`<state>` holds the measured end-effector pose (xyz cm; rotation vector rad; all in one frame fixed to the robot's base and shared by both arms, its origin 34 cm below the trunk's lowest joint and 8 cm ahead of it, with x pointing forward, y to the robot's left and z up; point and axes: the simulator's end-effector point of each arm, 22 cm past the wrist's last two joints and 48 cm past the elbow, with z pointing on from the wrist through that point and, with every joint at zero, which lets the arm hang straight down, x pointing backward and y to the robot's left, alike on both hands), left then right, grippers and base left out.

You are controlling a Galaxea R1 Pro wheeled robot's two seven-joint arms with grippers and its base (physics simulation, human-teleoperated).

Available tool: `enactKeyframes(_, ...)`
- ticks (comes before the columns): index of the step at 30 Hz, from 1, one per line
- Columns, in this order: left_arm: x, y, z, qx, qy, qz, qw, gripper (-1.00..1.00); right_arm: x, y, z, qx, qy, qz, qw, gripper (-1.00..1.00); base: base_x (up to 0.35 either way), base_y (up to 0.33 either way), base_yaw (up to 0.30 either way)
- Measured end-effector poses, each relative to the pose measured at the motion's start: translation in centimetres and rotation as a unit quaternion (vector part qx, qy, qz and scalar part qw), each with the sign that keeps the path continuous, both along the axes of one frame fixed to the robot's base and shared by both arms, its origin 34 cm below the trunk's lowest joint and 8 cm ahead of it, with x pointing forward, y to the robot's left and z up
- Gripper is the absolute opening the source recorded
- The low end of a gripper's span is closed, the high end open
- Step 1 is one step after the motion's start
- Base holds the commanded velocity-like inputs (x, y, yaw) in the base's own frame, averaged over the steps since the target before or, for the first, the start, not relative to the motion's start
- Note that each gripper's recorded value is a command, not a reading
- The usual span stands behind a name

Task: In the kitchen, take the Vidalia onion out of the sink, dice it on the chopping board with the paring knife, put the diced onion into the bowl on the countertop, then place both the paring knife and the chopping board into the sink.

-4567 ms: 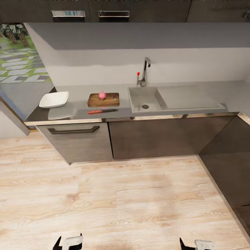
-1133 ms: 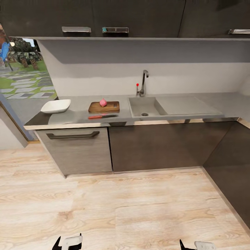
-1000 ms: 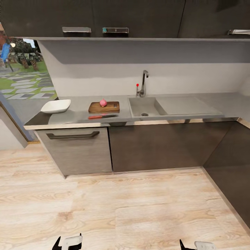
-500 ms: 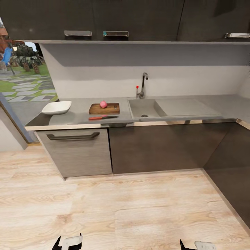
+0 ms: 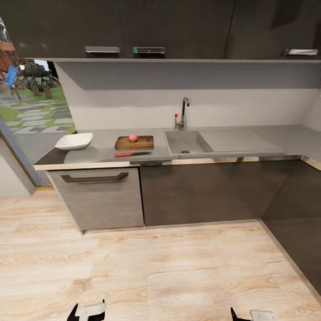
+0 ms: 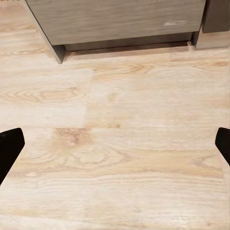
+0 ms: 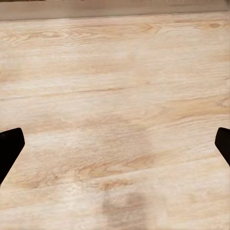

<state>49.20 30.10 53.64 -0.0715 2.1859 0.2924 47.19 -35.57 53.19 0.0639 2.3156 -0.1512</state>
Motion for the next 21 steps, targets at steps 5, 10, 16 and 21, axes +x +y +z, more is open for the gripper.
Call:
enactKeyframes(5,0.2,0.0,0.3,0.0,-0.004,0.0,1.0,1.0,0.2,0.0,0.3,0.0,-0.004,0.0,1.0,1.0,0.0,0.0,0.0)
enactKeyframes(10,0.5,0.0,0.6,0.0,-0.008,0.0,1.0,1.0,0.5,0.0,0.5,0.0,-0.008,0.0,1.0,1.0,0.0,0.0,0.0)
enactKeyframes(16,0.7,0.0,1.5,0.0,-0.012,-0.001,0.9999,1.0,0.7,0.0,1.5,0.0,-0.012,0.0,0.9999,1.0,0.0,0.0,0.0)
enactKeyframes(21,1.0,0.0,2.6,0.0,-0.016,-0.001,0.9999,1.0,1.0,0.0,2.6,0.0,-0.016,0.0,0.9999,1.0,0.0,0.0,0.0)
